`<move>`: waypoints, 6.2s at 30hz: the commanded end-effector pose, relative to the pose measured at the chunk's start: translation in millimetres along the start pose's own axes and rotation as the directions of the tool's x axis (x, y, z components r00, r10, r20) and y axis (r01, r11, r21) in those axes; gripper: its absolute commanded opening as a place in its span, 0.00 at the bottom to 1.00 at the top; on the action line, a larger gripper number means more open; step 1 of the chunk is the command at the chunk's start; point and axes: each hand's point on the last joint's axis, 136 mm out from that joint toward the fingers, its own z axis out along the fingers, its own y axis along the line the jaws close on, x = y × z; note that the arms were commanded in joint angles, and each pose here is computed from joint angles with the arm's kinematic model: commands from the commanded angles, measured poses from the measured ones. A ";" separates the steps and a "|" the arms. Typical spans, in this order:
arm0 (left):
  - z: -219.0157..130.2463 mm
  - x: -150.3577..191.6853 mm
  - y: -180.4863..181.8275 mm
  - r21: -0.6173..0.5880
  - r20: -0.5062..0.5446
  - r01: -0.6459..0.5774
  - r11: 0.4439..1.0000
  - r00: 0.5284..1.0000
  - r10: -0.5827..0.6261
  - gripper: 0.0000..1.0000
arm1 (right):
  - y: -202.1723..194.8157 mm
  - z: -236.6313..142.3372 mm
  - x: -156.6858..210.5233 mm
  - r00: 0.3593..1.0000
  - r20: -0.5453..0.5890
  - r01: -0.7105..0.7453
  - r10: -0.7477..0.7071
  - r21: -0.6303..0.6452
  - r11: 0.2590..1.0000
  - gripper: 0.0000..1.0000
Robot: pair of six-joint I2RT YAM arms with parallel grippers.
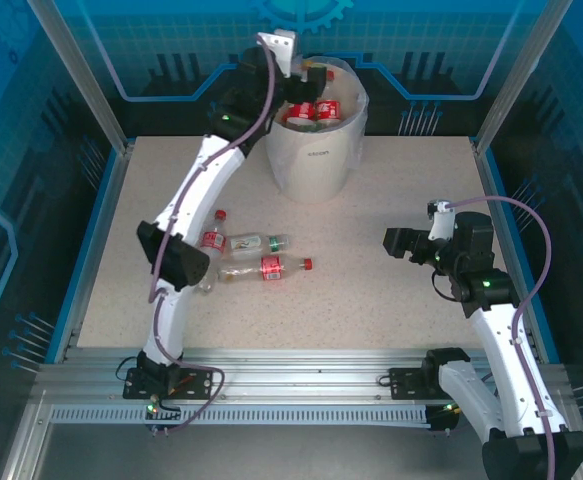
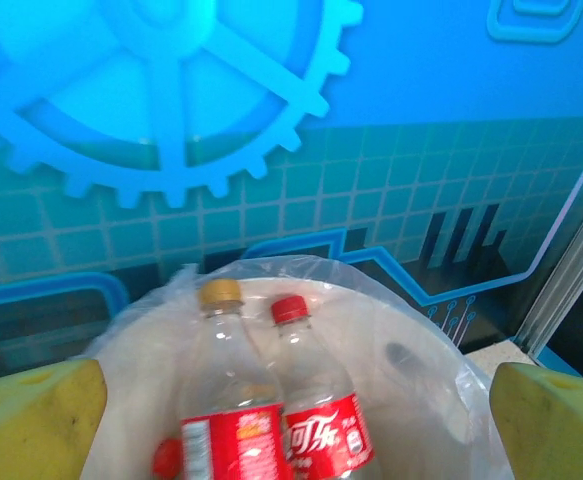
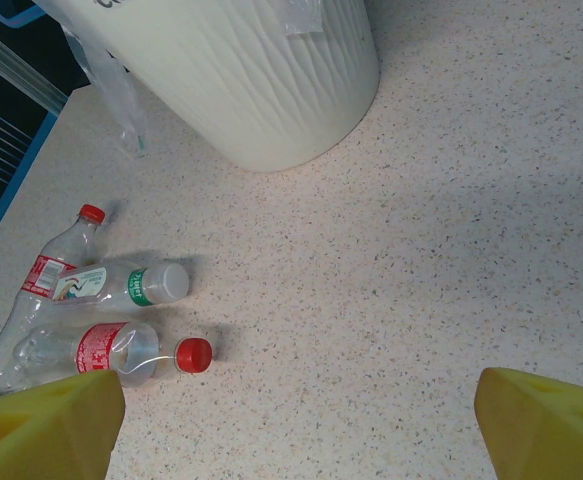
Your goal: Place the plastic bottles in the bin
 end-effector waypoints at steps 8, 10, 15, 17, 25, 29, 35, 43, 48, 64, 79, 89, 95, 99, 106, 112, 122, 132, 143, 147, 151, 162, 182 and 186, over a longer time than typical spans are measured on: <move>-137.4 49.6 96.2 -0.193 -0.197 0.070 0.979 0.974 -0.108 0.98 | 6.0 1.0 -1.5 1.000 0.001 0.013 -0.013 -0.015 1.000 0.91; -162.7 79.1 115.3 -0.242 -0.259 0.074 0.968 0.956 -0.138 0.97 | 5.7 2.1 0.3 1.000 -0.004 0.012 -0.012 -0.014 1.000 0.91; -197.7 175.6 148.6 -0.319 -0.470 0.091 0.943 0.849 -0.241 0.97 | 5.6 4.1 5.1 1.000 -0.019 0.013 -0.013 -0.016 1.000 0.91; -202.0 211.1 155.0 -0.331 -0.537 0.118 0.936 0.792 -0.290 0.97 | 6.5 4.5 7.4 1.000 -0.028 0.013 -0.014 -0.019 1.000 0.91; -192.7 322.8 171.9 -0.389 -0.702 0.172 0.905 0.581 -0.412 0.93 | 7.0 -3.1 12.2 0.999 -0.027 0.020 -0.020 -0.005 1.000 0.91; -189.1 353.1 177.6 -0.410 -0.737 0.152 0.900 0.527 -0.424 0.91 | 4.8 -5.5 14.3 0.999 -0.030 0.027 -0.026 0.010 1.000 0.91; -195.8 384.1 180.8 -0.438 -0.767 0.129 0.890 0.463 -0.444 0.89 | 2.2 -1.2 17.0 0.999 -0.037 0.023 -0.023 0.013 1.000 0.91; -200.9 413.3 180.2 -0.459 -0.790 0.128 0.879 0.393 -0.470 0.96 | 2.0 4.3 18.2 0.999 -0.043 0.014 -0.014 0.003 1.000 0.91; -203.4 431.9 179.5 -0.470 -0.801 0.129 0.873 0.352 -0.484 0.97 | 0.8 5.6 18.7 0.999 -0.043 0.014 -0.014 0.006 1.000 0.91; -205.4 435.6 192.6 -0.506 -0.791 0.065 0.860 0.363 -0.493 0.67 | 1.6 8.1 18.1 0.999 -0.045 0.011 -0.011 0.000 1.000 0.91; -189.3 347.1 204.1 -0.502 -0.725 0.030 0.864 0.531 -0.439 0.54 | 1.7 5.4 16.9 0.999 -0.039 0.015 -0.014 0.005 1.000 0.91; -168.9 223.1 203.7 -0.481 -0.564 0.076 0.873 0.736 -0.375 0.34 | 0.8 3.9 18.8 0.999 -0.039 0.013 -0.013 0.010 1.000 0.91; -153.1 120.0 186.8 -0.400 -0.332 0.227 0.888 0.867 -0.371 0.13 | 1.0 4.0 19.1 0.999 -0.039 0.007 -0.007 0.008 1.000 0.91; -144.3 50.3 165.0 -0.263 -0.124 0.305 0.915 0.930 -0.345 0.00 | 1.9 3.4 19.2 0.999 -0.037 0.005 -0.005 0.006 1.000 0.91; -131.5 -39.2 112.5 -0.049 0.221 0.284 0.958 0.938 -0.267 0.00 | 2.8 2.5 20.4 0.999 -0.038 -0.001 0.002 0.007 1.000 0.91; -104.7 -70.3 89.4 0.058 0.402 0.281 0.958 0.872 -0.280 0.00 | 3.5 -0.3 20.2 0.999 -0.035 0.003 -0.003 0.014 1.000 0.91; -32.6 -63.7 29.2 0.038 0.487 0.061 0.997 0.870 -0.072 0.00 | 3.6 -6.5 17.4 0.999 -0.031 0.019 -0.018 0.030 0.999 0.91; 28.5 -9.8 33.8 -0.147 0.303 -0.027 0.989 0.950 0.071 0.00 | 2.1 -7.7 19.1 0.999 -0.032 0.025 -0.024 0.038 0.999 0.92; 67.7 54.3 37.6 -0.144 0.030 -0.059 0.988 0.998 0.063 0.08 | 2.0 -2.1 21.1 0.999 -0.038 0.019 -0.018 0.026 0.999 0.91; 70.8 71.7 38.7 -0.143 -0.023 -0.045 0.989 0.999 0.042 0.38 | 1.9 -2.9 21.2 0.999 -0.035 0.020 -0.019 0.028 0.999 0.91; 69.7 71.6 33.0 -0.112 -0.028 -0.046 0.993 0.999 0.043 0.83 | 1.8 -3.6 21.1 0.999 -0.034 0.020 -0.019 0.029 0.999 0.92; 49.3 21.8 29.8 -0.111 0.086 -0.056 0.992 0.994 0.066 0.98 | 3.3 -0.6 22.3 0.999 -0.035 0.005 -0.005 0.014 1.000 0.91; 76.2 122.3 64.8 -0.183 -0.193 0.012 0.983 0.980 -0.048 0.26 | 4.1 1.0 24.3 0.999 -0.035 -0.001 0.001 0.005 1.000 0.92; 76.8 144.5 64.4 -0.183 -0.243 0.019 0.983 0.968 -0.064 0.23 | 4.0 1.9 24.2 0.999 -0.035 -0.003 0.003 0.004 1.000 0.91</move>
